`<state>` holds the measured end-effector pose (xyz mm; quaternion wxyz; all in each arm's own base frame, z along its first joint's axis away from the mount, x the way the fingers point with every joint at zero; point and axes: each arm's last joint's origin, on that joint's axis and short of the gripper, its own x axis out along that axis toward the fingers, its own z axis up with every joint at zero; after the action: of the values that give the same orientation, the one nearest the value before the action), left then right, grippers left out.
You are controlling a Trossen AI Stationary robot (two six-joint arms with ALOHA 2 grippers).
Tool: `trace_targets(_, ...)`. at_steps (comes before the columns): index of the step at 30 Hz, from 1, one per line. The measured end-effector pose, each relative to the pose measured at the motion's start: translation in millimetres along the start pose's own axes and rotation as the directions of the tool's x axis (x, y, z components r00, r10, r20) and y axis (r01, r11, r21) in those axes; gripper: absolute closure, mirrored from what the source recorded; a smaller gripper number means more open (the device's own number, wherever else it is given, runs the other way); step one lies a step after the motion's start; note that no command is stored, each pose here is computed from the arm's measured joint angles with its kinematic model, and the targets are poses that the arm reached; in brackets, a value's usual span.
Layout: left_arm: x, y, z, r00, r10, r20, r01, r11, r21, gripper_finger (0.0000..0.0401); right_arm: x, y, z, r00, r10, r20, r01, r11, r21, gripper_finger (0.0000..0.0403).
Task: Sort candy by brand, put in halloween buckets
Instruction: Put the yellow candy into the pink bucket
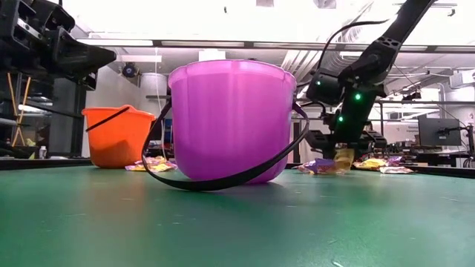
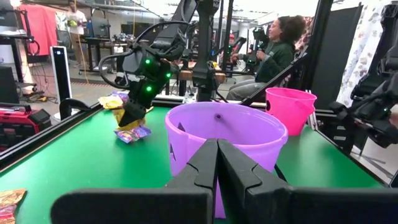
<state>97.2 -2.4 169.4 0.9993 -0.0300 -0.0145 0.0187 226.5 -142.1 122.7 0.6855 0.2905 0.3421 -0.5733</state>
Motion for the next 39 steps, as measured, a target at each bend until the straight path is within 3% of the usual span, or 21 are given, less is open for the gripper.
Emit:
trace_targets(5, 0.0, 0.0, 0.1, 1.000, 0.000, 0.000, 0.000, 1.000, -0.001, 0.0401, -7.2, 1.2, -0.2, 1.000, 0.009, 0.012, -0.009, 0.998, -0.060, 0.0372)
trace_targets(10, 0.0, 0.0, 0.1, 1.000, 0.000, 0.000, 0.000, 1.000, -0.001, 0.0401, -37.2, 1.9, -1.8, 0.998, 0.066, 0.017, -0.064, 0.992, -0.108, 0.0371)
trace_targets(13, 0.0, 0.0, 0.1, 1.000, 0.000, 0.000, 0.000, 1.000, 0.000, 0.0401, -68.0, 0.2, -8.8, 0.993, 0.115, 0.012, -0.112, 0.982, -0.152, 0.0389)
trace_targets(18, 0.0, 0.0, 0.1, 1.000, 0.000, 0.000, 0.000, 1.000, -0.001, 0.0401, -131.3, -0.7, -35.9, 0.946, 0.324, -0.029, -0.322, 0.922, -0.216, 0.0387)
trace_targets(21, 0.0, 0.0, 0.1, 1.000, 0.000, 0.000, 0.000, 1.000, 0.000, 0.0401, -167.6, -1.7, -59.1, 0.860, 0.495, -0.122, -0.510, 0.827, -0.237, 0.0388)
trace_targets(25, 0.0, 0.0, -0.1, 1.000, 0.000, 0.000, 0.000, 1.000, 0.000, 0.0401, -208.2, -6.8, -90.7, 0.684, 0.661, -0.310, -0.728, 0.649, -0.223, 0.0391)
trace_targets(31, 0.0, 0.0, 0.1, 1.000, 0.000, 0.000, 0.000, 1.000, -0.001, 0.0401, -253.1, -14.2, -118.4, 0.419, 0.800, -0.429, -0.890, 0.456, -0.020, 0.0374)
trace_targets(36, 0.0, 0.0, 0.1, 1.000, 0.000, 0.000, 0.000, 1.000, 0.000, 0.0401, -276.6, -18.3, -130.5, 0.246, 0.842, -0.480, -0.915, 0.365, 0.171, 0.0368)
trace_targets(39, 0.0, 0.0, -0.1, 1.000, 0.000, 0.000, 0.000, 1.000, -0.001, 0.0401, -283.2, -21.4, -136.9, 0.199, 0.834, -0.515, -0.878, 0.385, 0.285, 0.0369)
